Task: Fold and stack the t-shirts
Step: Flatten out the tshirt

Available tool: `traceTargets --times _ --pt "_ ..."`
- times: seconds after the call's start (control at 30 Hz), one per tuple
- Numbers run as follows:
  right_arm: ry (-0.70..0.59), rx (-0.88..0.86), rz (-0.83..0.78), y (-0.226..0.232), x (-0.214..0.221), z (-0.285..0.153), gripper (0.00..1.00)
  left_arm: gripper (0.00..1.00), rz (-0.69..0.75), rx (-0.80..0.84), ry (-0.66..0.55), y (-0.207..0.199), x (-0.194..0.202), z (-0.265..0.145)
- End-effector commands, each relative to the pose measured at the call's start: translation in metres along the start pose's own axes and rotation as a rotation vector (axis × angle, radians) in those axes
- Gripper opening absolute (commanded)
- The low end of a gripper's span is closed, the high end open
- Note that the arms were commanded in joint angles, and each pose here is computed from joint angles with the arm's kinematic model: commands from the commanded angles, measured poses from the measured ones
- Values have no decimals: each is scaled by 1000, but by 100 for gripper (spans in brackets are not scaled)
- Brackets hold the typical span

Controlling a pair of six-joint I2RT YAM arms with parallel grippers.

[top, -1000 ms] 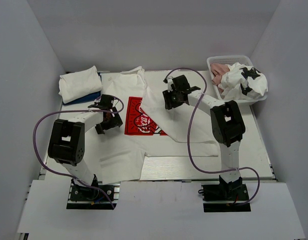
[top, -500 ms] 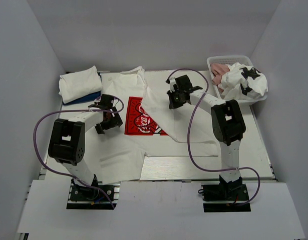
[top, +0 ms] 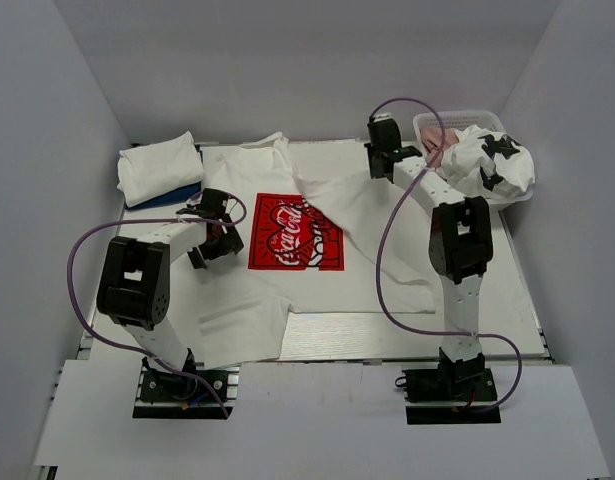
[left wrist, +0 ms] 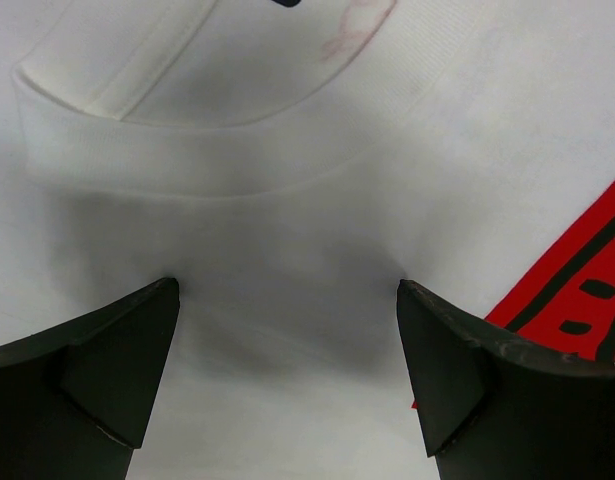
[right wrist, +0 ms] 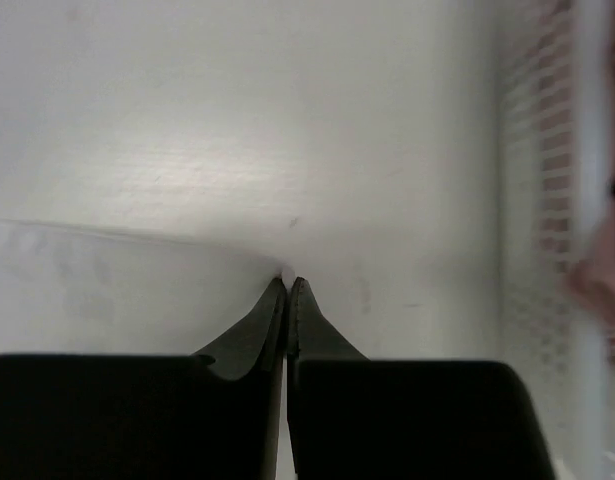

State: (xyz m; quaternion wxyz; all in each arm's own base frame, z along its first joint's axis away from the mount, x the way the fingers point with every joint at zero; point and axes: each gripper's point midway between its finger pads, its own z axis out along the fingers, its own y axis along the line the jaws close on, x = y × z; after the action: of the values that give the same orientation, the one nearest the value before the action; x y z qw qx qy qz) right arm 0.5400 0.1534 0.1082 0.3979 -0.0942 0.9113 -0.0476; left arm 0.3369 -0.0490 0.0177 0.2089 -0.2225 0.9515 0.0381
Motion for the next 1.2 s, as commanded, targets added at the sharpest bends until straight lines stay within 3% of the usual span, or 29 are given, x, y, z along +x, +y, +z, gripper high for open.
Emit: traceTargets --times 0.0,0.2,0.27,0.3,0.37,0.4,0.5,0.57,0.6,0.63,0.67,0.8,0.9,0.93,1.03,1.07,1.13,1.17 --pt "-45 286 26 -66 -22 14 0 100 -11 -58 5 12 0 2" --pt "-159 398 -57 -95 -47 50 0 100 -11 -67 -1 13 -3 0" --pt "-111 474 -118 -104 -29 71 0 100 -8 -82 1 15 -3 2" --pt "-142 550 -114 -118 -51 61 0 100 -3 -92 16 17 0 3" --pt "-111 594 -153 -121 -44 70 0 100 -5 -94 2 16 -5 2" --pt "-110 636 -175 -123 -45 67 11 100 -5 -94 2 16 -5 2" --pt "-143 664 -206 -118 -51 63 21 100 3 -81 8 10 -3 3" --pt "-167 574 -230 -94 -58 61 44 100 0 -69 6 7 -4 3" --pt "-166 533 -240 -85 -62 52 62 100 -4 -61 -5 4 -9 1" --pt "-175 474 -245 -73 -65 52 70 100 -4 -61 -5 4 -11 0" --pt "-173 424 -244 -61 -64 51 90 100 -8 -51 -18 0 -17 -3" --pt "-203 256 -159 -28 -74 19 90 100 -18 -20 -43 -8 -33 -20" --pt "-137 115 -138 -1 -54 11 90 100 -29 13 -71 -15 -46 -38" --pt "-121 89 -35 0 -55 -10 90 100 -27 34 -102 -17 -55 -48" --pt "-39 -3 136 9 -26 -24 90 100 -13 95 -154 -31 -75 -61" --pt "30 -26 165 12 4 -22 90 100 -13 96 -154 -33 -78 -62" --pt "74 -40 208 15 21 -25 90 100 -7 110 -178 -42 -93 -65" --pt "128 -60 236 17 40 -22 90 100 19 82 -137 -41 -88 -54"
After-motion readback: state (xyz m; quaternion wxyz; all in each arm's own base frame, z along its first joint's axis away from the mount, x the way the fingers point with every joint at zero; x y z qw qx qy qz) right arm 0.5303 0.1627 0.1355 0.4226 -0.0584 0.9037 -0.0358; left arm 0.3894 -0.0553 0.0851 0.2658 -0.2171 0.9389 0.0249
